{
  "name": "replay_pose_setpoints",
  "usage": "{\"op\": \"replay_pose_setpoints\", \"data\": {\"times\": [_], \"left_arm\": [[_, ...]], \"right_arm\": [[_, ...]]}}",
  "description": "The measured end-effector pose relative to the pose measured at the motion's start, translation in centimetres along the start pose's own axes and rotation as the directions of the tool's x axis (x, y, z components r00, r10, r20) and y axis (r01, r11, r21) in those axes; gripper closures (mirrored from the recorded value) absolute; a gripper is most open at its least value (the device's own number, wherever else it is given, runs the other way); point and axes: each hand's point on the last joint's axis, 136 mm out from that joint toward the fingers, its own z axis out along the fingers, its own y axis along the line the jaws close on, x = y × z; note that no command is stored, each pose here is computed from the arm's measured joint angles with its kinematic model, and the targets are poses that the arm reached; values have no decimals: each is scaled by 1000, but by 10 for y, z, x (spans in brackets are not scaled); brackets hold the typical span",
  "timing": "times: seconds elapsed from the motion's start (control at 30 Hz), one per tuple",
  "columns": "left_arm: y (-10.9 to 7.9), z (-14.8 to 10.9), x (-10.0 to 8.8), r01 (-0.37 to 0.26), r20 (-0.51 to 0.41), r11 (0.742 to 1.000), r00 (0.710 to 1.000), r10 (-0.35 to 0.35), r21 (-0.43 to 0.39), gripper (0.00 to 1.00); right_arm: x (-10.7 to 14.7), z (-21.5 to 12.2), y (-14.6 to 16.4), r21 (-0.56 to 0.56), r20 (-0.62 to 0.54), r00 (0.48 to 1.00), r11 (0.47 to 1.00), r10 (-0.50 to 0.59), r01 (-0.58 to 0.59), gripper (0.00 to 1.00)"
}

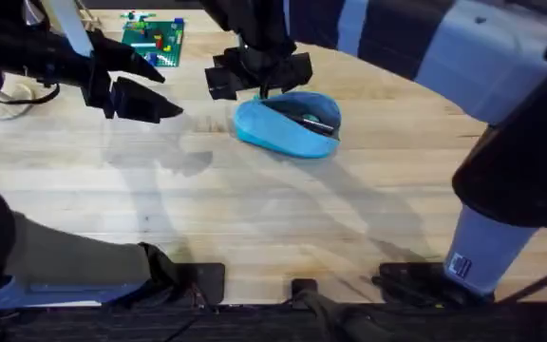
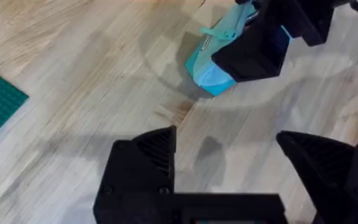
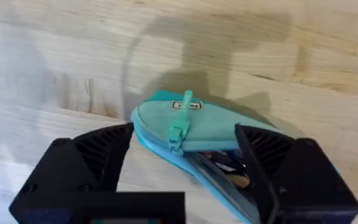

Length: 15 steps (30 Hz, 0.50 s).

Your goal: Unzip the bag, pick up the pens from the table one at a time and place them inside, then zip the bag closed.

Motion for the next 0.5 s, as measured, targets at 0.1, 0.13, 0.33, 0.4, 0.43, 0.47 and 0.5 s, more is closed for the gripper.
{"op": "replay_pose_setpoints", "data": {"times": [0.1, 0.13, 0.33, 0.4, 0.43, 0.47, 0.5], "left_arm": [[0, 0, 0, 0, 0, 1000, 1000, 0, 0, 6], [0, 0, 0, 0, 0, 1000, 1000, 0, 0, 6], [0, 0, 0, 0, 0, 1000, 1000, 0, 0, 8], [0, 0, 0, 0, 0, 1000, 1000, 0, 0, 6], [0, 0, 0, 0, 0, 1000, 1000, 0, 0, 6], [0, 0, 0, 0, 0, 1000, 1000, 0, 0, 6], [0, 0, 0, 0, 0, 1000, 1000, 0, 0, 6]], "right_arm": [[0, 1, 0, 1, -1, 1000, 1000, 8, -8, 11], [0, 1, 0, 1, -1, 1000, 1000, 11, -11, 12], [-1, 1, -2, 3, -2, 999, 999, 32, -32, 30], [0, 1, -2, 5, -4, 999, 999, 41, -41, 46], [0, 1, -3, 6, -6, 999, 999, 43, -43, 46], [1, 1, -3, 8, -7, 999, 999, 43, -43, 46], [2, 1, -4, 10, -11, 999, 999, 43, -42, 46]]}}
